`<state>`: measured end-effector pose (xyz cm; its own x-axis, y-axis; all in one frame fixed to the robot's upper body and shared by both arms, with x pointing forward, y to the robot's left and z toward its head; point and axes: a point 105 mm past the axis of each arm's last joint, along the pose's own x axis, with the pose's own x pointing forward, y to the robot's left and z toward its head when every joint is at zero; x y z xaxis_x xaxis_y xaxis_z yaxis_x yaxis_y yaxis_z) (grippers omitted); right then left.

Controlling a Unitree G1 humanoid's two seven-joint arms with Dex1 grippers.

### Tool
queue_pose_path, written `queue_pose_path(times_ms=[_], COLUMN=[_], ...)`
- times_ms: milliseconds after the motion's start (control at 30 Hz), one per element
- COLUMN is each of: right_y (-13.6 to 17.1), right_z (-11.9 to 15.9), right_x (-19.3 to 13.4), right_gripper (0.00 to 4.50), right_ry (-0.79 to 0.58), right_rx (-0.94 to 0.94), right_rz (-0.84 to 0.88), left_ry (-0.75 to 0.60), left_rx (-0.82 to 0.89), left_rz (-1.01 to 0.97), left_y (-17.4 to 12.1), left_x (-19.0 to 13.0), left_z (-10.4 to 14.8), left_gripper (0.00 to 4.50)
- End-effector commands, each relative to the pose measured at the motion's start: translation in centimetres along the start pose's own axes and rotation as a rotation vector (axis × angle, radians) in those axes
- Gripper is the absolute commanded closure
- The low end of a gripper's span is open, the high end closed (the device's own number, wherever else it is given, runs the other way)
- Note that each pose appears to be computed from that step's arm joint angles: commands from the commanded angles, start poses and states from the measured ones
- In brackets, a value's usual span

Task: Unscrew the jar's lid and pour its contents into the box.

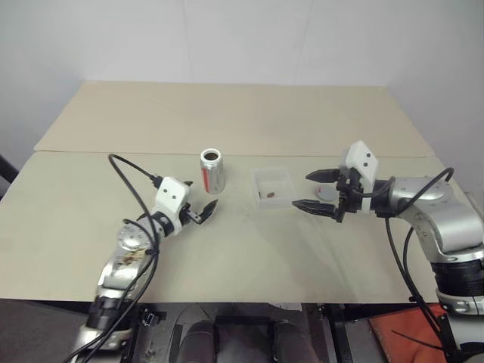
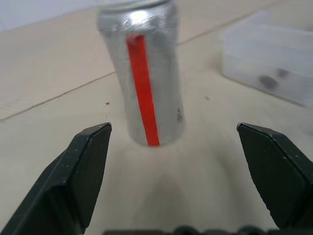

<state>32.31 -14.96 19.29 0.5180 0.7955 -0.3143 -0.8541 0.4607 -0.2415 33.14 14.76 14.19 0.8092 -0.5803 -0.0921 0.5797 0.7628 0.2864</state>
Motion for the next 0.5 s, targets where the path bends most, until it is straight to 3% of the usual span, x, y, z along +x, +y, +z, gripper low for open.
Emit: queue_pose_path(times_ms=[33,333,500], right_y=[0.2,0.4,0.4], right_z=[1.5,1.6,1.8], right_x=[-0.8,-0.9,-0.9], right_gripper=[0.00,0.00,0.00], right_ry=[-0.031,-0.032,-0.034], right_rx=[-0.074,-0.093,-0.106], right_rz=[0.003,0.030,0.035], left_ry=[-0.079,-0.026,-0.038], left_rx=[0.080,0.281,0.282], left_rz=[-0.147,-0.436,-0.437], left_y=[-0.4,1.2,2.3], left_x=[-2.3,-5.7,-5.5], left_z=[4.0,4.5,4.5], left_gripper=[0.02,0.02,0.02])
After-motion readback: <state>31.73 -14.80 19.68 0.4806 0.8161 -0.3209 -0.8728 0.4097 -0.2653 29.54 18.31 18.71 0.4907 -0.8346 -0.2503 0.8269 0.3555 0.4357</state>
